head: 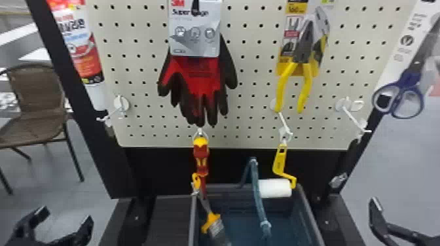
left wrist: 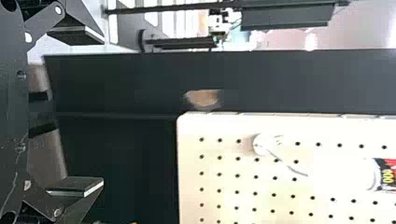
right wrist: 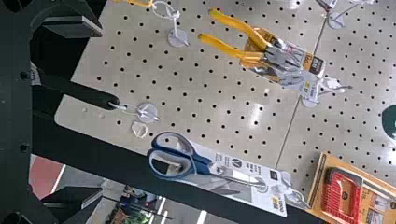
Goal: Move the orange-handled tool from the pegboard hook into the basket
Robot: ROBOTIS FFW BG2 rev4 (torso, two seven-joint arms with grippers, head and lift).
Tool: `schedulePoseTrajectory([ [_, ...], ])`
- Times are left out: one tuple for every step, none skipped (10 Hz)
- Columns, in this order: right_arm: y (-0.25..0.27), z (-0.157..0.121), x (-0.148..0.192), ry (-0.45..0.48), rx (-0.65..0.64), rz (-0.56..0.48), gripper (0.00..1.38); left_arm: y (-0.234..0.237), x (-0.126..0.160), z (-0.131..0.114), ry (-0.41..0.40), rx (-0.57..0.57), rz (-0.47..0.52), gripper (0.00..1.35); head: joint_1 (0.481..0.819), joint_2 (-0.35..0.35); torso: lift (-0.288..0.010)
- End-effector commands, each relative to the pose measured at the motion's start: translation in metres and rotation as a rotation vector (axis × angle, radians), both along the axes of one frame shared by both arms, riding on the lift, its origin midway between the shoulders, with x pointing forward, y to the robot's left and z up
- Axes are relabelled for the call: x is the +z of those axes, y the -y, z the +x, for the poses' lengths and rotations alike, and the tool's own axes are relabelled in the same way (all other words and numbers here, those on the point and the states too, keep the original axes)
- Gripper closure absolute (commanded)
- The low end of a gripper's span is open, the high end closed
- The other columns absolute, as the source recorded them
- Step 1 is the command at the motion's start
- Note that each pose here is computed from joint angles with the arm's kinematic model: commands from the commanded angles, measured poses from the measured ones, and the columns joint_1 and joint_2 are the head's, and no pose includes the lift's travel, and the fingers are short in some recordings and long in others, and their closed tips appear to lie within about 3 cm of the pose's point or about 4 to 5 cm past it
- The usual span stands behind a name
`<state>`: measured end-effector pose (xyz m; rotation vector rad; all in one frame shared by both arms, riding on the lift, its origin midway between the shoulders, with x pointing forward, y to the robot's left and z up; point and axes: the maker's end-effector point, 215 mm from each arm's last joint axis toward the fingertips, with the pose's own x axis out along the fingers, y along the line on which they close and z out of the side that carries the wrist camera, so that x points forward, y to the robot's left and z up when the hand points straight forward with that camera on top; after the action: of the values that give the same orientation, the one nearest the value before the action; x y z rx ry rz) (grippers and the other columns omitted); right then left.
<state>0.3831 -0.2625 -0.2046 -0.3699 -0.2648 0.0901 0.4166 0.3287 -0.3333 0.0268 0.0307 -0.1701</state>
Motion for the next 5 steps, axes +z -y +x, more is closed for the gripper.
schedulePoseTrajectory([
  [0.001, -0.003, -0.007, -0.017, -0.01, 0.007, 0.1, -0.001, -0.007, -0.005, -0.017, 0.007, 0.009, 0.22, 0.549, 0.0, -0.1],
  [0.002, -0.005, -0.014, -0.032, -0.011, 0.008, 0.1, -0.003, -0.014, -0.009, -0.039, 0.01, 0.014, 0.22, 0.549, 0.0, -0.1],
  [0.003, -0.006, -0.025, -0.057, -0.014, 0.009, 0.1, -0.002, -0.022, -0.011, -0.062, 0.007, 0.025, 0.22, 0.549, 0.0, -0.1],
  [0.005, -0.009, -0.04, -0.096, -0.02, 0.013, 0.1, -0.003, -0.03, -0.013, -0.09, 0.007, 0.042, 0.22, 0.549, 0.0, -0.1],
  [0.008, -0.012, -0.053, -0.139, -0.028, 0.012, 0.1, -0.003, -0.042, -0.018, -0.124, 0.005, 0.052, 0.22, 0.549, 0.0, -0.1],
])
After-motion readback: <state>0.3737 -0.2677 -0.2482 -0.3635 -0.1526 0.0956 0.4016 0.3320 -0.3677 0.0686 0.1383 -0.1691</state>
